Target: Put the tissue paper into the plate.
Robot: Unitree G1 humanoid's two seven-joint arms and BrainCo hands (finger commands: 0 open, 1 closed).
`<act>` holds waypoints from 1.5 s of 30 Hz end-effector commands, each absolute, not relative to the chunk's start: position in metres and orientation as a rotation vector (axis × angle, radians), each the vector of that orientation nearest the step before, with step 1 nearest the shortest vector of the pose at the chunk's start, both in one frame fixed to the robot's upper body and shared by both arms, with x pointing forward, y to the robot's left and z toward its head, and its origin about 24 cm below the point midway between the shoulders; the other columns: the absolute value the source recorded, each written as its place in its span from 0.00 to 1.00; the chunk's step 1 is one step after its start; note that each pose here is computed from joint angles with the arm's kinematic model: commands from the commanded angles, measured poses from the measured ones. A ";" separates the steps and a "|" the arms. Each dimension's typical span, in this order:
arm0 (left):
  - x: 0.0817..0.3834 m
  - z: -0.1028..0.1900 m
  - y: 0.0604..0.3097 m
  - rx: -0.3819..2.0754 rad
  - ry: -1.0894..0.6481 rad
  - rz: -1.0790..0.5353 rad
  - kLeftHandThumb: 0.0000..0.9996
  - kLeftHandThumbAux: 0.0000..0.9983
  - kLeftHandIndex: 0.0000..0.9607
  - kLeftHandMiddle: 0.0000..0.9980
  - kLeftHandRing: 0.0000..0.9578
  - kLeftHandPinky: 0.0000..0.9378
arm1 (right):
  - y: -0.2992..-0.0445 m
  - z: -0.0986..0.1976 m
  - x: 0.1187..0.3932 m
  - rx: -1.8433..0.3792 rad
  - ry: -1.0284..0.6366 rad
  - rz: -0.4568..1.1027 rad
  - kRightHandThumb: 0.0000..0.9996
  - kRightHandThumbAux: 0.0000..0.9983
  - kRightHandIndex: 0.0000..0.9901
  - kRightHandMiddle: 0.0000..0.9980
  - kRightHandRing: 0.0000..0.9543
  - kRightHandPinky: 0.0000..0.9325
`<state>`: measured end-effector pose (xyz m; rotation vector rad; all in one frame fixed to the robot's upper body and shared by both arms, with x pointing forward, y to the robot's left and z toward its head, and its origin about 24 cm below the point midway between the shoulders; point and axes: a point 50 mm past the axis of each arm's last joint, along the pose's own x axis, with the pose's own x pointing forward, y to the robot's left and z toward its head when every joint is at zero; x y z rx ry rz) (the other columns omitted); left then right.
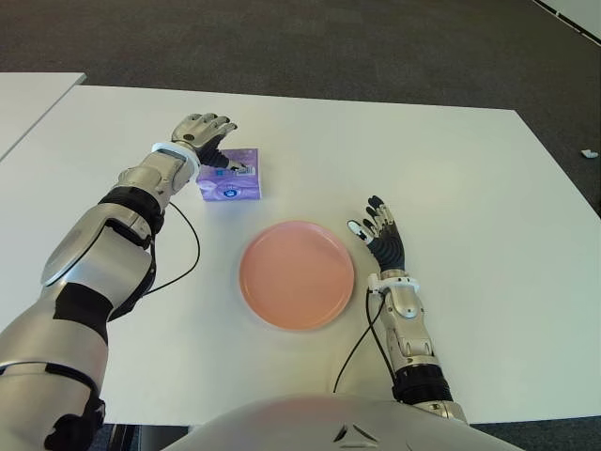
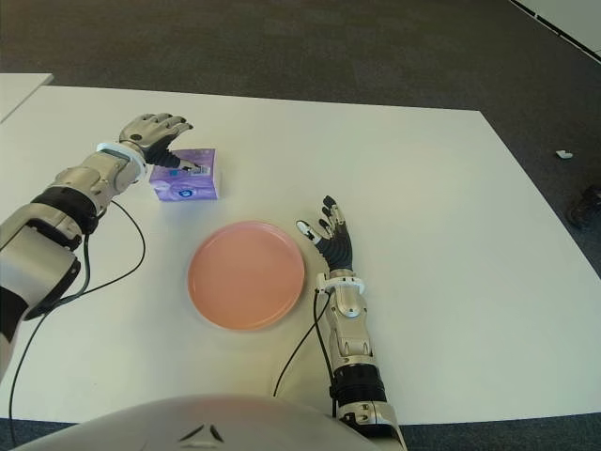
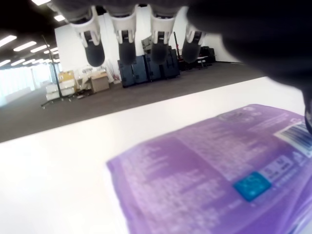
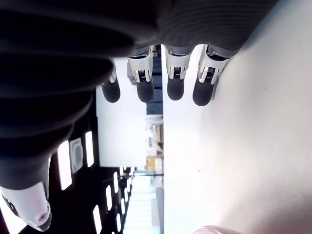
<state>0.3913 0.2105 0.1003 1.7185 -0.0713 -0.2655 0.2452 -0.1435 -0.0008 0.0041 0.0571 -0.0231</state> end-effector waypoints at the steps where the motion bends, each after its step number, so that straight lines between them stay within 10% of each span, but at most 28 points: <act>1: 0.386 0.090 0.216 1.663 -0.001 -0.314 0.07 0.32 0.00 0.00 0.00 0.00 | -0.146 -0.026 0.230 0.011 0.207 -0.035 0.03 0.64 0.00 0.00 0.00 0.02; 45: 0.381 0.088 0.217 1.589 -0.010 -0.386 0.12 0.26 0.00 0.00 0.00 0.00 | -0.145 -0.024 0.229 0.016 0.217 -0.033 0.03 0.65 0.00 0.00 0.00 0.04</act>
